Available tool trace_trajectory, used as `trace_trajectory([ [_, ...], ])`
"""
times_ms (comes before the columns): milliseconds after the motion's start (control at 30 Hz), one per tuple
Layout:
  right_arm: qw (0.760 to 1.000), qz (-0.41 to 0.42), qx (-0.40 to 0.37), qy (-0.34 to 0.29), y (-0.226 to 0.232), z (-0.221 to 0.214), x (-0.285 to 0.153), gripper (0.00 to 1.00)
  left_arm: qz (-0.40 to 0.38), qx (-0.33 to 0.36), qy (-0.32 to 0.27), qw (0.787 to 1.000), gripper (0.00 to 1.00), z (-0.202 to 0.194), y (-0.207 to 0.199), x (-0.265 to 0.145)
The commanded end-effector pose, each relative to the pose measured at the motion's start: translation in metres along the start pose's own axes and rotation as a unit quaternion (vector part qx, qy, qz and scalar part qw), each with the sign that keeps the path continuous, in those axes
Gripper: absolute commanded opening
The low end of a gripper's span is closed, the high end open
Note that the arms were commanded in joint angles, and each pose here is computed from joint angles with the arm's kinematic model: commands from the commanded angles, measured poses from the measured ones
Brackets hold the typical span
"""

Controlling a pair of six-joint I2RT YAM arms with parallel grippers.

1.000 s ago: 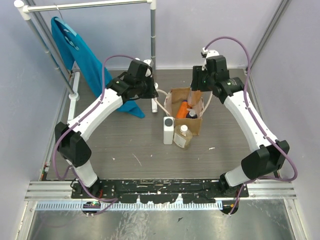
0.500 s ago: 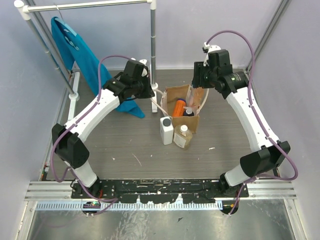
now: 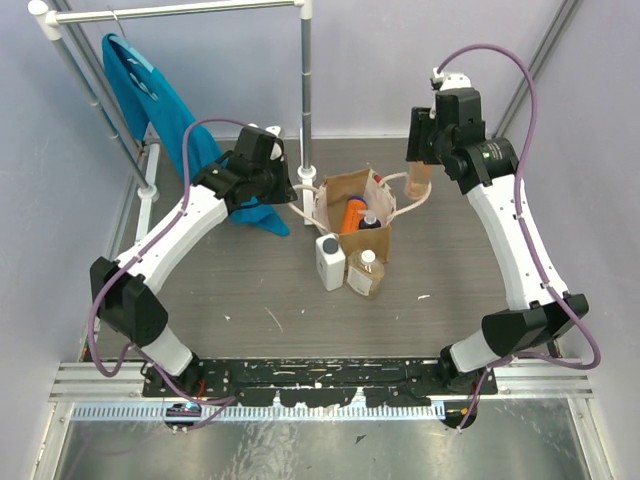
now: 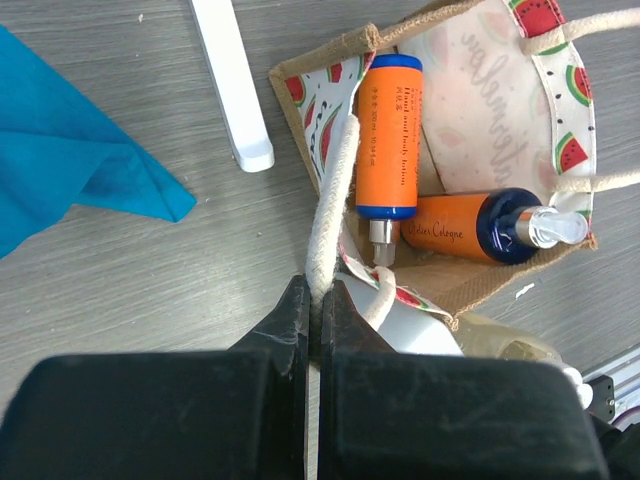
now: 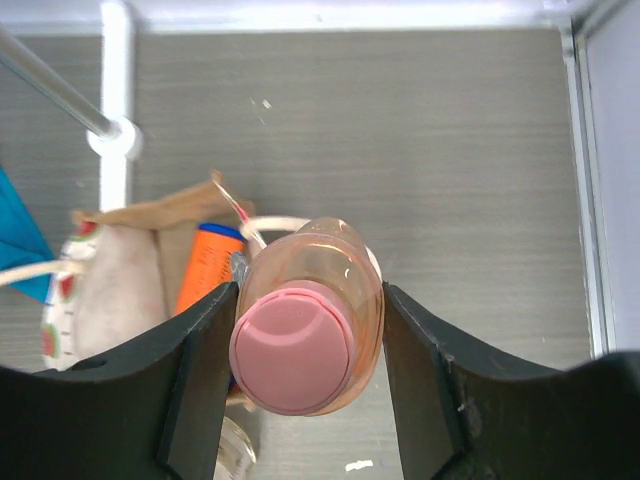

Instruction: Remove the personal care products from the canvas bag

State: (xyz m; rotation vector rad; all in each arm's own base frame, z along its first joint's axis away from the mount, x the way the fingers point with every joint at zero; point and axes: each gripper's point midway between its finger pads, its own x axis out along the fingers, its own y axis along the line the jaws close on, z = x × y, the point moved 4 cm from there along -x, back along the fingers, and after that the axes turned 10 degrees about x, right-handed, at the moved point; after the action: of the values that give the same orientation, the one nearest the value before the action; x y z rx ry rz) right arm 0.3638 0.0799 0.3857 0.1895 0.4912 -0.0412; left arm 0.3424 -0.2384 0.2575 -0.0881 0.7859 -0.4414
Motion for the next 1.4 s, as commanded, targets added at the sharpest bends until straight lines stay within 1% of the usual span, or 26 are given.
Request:
trace_trajectory([
  [0,0.994,-0.011,0.04,-0.102,-0.019,0.029,-0.019,0.11,0.008,0.0,-0.046,0.999,0.0,0.015,0.008,-0.027],
  [167,0.997,-0.026,0.045,-0.06,-0.034,-0.008,0.005,0.11,0.004,-0.001,-0.046,0.999,0.0,0.016,0.007,-0.029],
  [300,0.998,-0.036,0.054,-0.024,-0.048,-0.053,0.027,0.11,0.0,-0.002,-0.044,0.999,0.0,0.015,0.006,-0.028],
  [400,0.998,-0.019,0.062,-0.007,-0.05,-0.075,0.036,0.11,-0.002,-0.002,-0.039,0.999,0.0,0.014,0.006,-0.026],
  [467,0.998,-0.007,0.066,-0.012,-0.048,-0.077,0.035,0.11,-0.003,-0.002,-0.037,0.999,0.0,0.013,0.006,-0.025],
  [567,0.997,-0.007,0.067,-0.027,-0.047,-0.065,0.028,0.11,-0.003,-0.003,-0.035,0.999,0.0,0.013,0.005,-0.024],
  [633,0.998,-0.014,0.061,-0.019,-0.048,-0.063,0.029,0.11,-0.005,-0.006,-0.036,0.999,0.0,0.014,0.005,-0.024],
  [733,0.998,-0.023,0.058,0.008,-0.051,-0.081,0.038,0.11,-0.012,-0.01,-0.037,0.999,0.0,0.014,0.002,-0.023],
  [867,0.997,-0.028,0.06,0.032,-0.056,-0.108,0.045,0.15,-0.02,-0.009,-0.03,0.999,0.0,0.012,0.0,-0.023],
  [1033,0.996,-0.029,0.062,0.051,-0.06,-0.132,0.049,0.19,-0.023,-0.004,-0.026,0.999,0.0,0.012,-0.001,-0.025],
  [1067,0.996,-0.026,0.061,0.054,-0.06,-0.136,0.049,0.23,-0.024,-0.004,-0.026,0.999,0.0,0.013,-0.001,-0.026],
  [1100,0.996,-0.024,0.058,0.058,-0.061,-0.14,0.049,0.31,-0.024,-0.004,-0.026,0.999,0.0,0.013,-0.001,-0.026],
  [1167,0.996,-0.02,0.057,0.063,-0.061,-0.145,0.047,0.66,-0.026,-0.004,-0.024,0.999,0.0,0.011,-0.001,-0.026],
  [1200,0.996,-0.016,0.055,0.062,-0.06,-0.144,0.045,0.79,-0.025,-0.004,-0.021,0.999,0.0,0.01,-0.001,-0.026],
  [1233,0.997,-0.013,0.056,0.055,-0.06,-0.141,0.04,0.87,-0.024,-0.004,-0.02,1.0,0.0,0.009,0.0,-0.026],
  [1267,0.997,-0.009,0.057,0.045,-0.059,-0.134,0.035,0.9,-0.024,-0.004,-0.02,0.999,0.01,0.009,-0.001,-0.026],
  [1300,0.998,-0.004,0.057,0.032,-0.057,-0.125,0.027,0.91,-0.025,-0.003,-0.019,1.0,0.05,0.009,-0.001,-0.027],
  [1367,0.998,0.011,0.055,-0.008,-0.05,-0.1,0.007,0.92,-0.024,-0.001,-0.025,0.999,0.22,0.011,-0.001,-0.031],
])
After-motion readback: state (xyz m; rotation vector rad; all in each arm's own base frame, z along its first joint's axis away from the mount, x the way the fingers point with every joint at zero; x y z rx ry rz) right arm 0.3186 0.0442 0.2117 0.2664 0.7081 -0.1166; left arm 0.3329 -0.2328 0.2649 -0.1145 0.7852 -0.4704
